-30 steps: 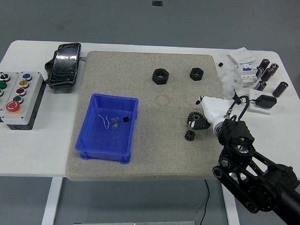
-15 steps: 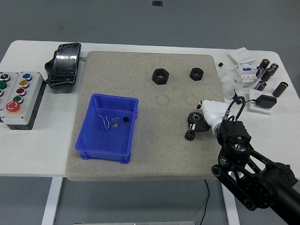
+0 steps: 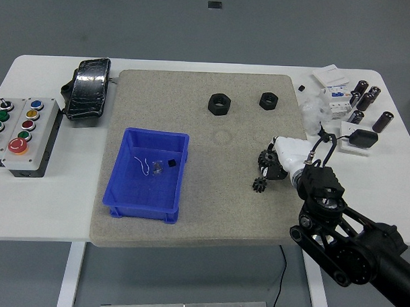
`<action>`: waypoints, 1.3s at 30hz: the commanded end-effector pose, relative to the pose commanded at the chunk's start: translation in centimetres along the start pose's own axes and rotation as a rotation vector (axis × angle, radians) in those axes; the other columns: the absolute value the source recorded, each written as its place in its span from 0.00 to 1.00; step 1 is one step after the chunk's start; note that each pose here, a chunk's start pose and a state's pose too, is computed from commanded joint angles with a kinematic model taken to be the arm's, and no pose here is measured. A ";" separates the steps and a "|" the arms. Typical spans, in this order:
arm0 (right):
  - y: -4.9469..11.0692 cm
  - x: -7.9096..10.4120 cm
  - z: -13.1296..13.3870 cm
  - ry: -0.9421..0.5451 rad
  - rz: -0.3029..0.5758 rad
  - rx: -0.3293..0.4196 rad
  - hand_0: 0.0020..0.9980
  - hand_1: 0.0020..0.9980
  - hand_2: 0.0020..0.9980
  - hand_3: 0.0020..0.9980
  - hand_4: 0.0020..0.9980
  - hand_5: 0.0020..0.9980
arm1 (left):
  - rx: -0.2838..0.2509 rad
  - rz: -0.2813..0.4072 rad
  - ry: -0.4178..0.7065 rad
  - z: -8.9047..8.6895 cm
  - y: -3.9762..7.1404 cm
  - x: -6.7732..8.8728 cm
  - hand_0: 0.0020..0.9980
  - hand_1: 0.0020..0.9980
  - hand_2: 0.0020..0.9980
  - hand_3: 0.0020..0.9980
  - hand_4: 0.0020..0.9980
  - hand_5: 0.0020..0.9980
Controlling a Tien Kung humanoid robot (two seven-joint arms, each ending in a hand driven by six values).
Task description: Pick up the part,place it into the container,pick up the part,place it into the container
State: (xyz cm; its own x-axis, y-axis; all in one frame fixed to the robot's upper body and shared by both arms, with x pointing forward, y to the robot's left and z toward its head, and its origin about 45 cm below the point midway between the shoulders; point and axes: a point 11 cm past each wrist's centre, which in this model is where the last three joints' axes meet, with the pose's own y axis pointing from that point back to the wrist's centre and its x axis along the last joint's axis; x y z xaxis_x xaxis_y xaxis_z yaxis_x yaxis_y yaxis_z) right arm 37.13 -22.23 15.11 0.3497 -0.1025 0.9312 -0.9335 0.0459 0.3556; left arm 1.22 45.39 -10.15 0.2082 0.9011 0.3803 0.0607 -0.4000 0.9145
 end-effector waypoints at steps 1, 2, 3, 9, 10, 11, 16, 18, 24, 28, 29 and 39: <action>0.1 0.2 -0.2 -0.003 0.010 0.010 0.37 0.43 0.29 0.44 0.30 0.04 | 0.001 0.000 0.000 0.0 0.0 0.0 0.67 0.69 0.66 0.65 0.70 0.32; 0.2 0.6 -0.4 -0.008 0.024 0.024 0.37 0.43 0.29 0.44 0.30 0.04 | 0.001 0.000 0.000 -0.1 0.0 0.0 0.67 0.69 0.66 0.65 0.70 0.32; 0.3 0.9 -0.7 -0.013 0.036 0.039 0.37 0.43 0.29 0.44 0.30 0.04 | 0.001 0.000 0.000 -0.1 0.0 0.0 0.67 0.69 0.66 0.65 0.70 0.32; 1.6 3.4 -4.6 -0.039 0.111 0.204 0.38 0.44 0.28 0.44 0.29 0.04 | 0.003 -0.001 -0.001 -0.1 0.0 -0.1 0.67 0.69 0.66 0.65 0.70 0.32; 2.0 3.9 -5.7 -0.045 0.123 0.248 0.38 0.43 0.28 0.44 0.29 0.04 | 0.003 0.000 -0.002 -0.1 0.0 0.0 0.67 0.69 0.66 0.65 0.70 0.33; 2.3 4.3 -6.7 -0.049 0.132 0.285 0.38 0.43 0.28 0.44 0.29 0.04 | 0.003 0.000 -0.002 -0.1 0.0 0.0 0.67 0.69 0.66 0.65 0.70 0.33; 4.4 5.5 -12.4 -0.076 0.161 0.515 0.43 0.44 0.28 0.45 0.30 0.03 | 0.002 0.002 -0.005 0.1 0.0 0.1 0.67 0.69 0.66 0.65 0.70 0.33; 5.0 5.4 -14.2 -0.072 0.153 0.593 0.43 0.44 0.28 0.45 0.30 0.03 | 0.001 0.004 -0.006 0.2 0.0 0.2 0.67 0.69 0.66 0.65 0.70 0.33; 6.3 3.6 -17.5 0.040 0.102 0.733 0.57 0.60 0.50 0.49 0.41 0.00 | 0.002 0.004 -0.008 0.3 0.0 0.2 0.67 0.69 0.66 0.65 0.70 0.33; 6.2 2.6 -18.1 0.125 0.064 0.742 0.71 0.80 0.79 0.59 0.48 0.00 | 0.007 0.003 -0.008 0.1 0.0 0.2 0.67 0.69 0.66 0.65 0.70 0.34; 6.2 2.5 -18.2 0.139 0.056 0.741 0.71 0.80 0.79 0.59 0.48 0.00 | 0.008 0.003 -0.008 0.1 0.0 0.2 0.67 0.69 0.66 0.65 0.70 0.34; 6.3 1.5 -18.6 0.187 0.018 0.752 0.76 0.84 0.84 0.69 0.45 0.16 | 0.006 0.005 -0.008 0.2 0.0 0.3 0.67 0.68 0.66 0.65 0.70 0.34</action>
State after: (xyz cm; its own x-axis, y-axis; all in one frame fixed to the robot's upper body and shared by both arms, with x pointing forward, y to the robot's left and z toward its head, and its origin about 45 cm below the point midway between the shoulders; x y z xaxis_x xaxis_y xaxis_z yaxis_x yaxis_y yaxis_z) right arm 33.24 -3.62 20.22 0.2792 0.0639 0.9581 -0.7185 -0.6481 0.2526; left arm 1.45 45.61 -10.03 0.2165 0.8977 0.3839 0.0652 -0.4056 0.9117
